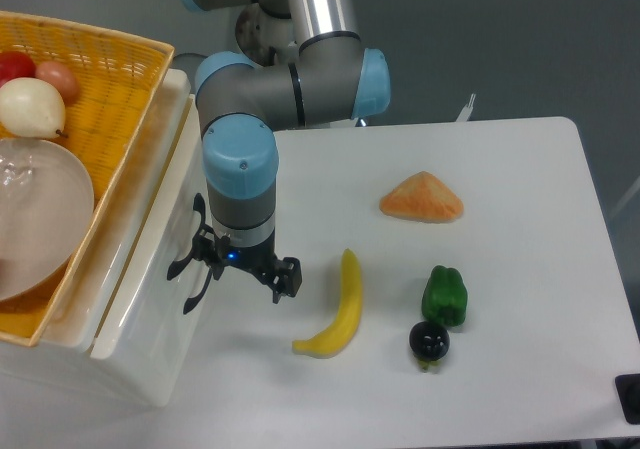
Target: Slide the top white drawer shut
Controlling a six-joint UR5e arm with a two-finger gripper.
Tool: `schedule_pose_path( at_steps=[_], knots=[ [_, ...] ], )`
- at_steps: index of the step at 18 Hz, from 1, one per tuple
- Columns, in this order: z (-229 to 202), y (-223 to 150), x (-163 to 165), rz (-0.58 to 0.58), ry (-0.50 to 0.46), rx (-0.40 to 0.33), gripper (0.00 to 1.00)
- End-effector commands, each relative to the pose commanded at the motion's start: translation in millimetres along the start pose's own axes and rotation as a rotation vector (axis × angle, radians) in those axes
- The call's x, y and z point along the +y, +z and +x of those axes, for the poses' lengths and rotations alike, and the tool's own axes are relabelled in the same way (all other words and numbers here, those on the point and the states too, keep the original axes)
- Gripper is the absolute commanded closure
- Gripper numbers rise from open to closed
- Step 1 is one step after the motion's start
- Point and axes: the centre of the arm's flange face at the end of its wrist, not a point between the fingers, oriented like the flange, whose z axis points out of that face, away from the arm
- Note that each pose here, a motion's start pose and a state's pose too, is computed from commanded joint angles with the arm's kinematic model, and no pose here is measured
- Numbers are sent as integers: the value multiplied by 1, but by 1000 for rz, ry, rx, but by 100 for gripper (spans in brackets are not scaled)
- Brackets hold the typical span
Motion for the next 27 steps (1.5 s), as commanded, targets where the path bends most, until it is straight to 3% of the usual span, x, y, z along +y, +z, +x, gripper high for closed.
schedule_pose_path(
  at_steps=[9, 15, 20, 24, 27],
  knots=[
    [-4, -2, 1, 7, -6, 4, 0],
    [-40, -10, 11, 22, -26, -14, 0],
    [-72, -7, 35, -1, 90, -16, 0],
    [-97, -36, 71, 13, 218, -38, 0],
    [-117, -45, 95, -1, 329, -10, 0]
  ],
)
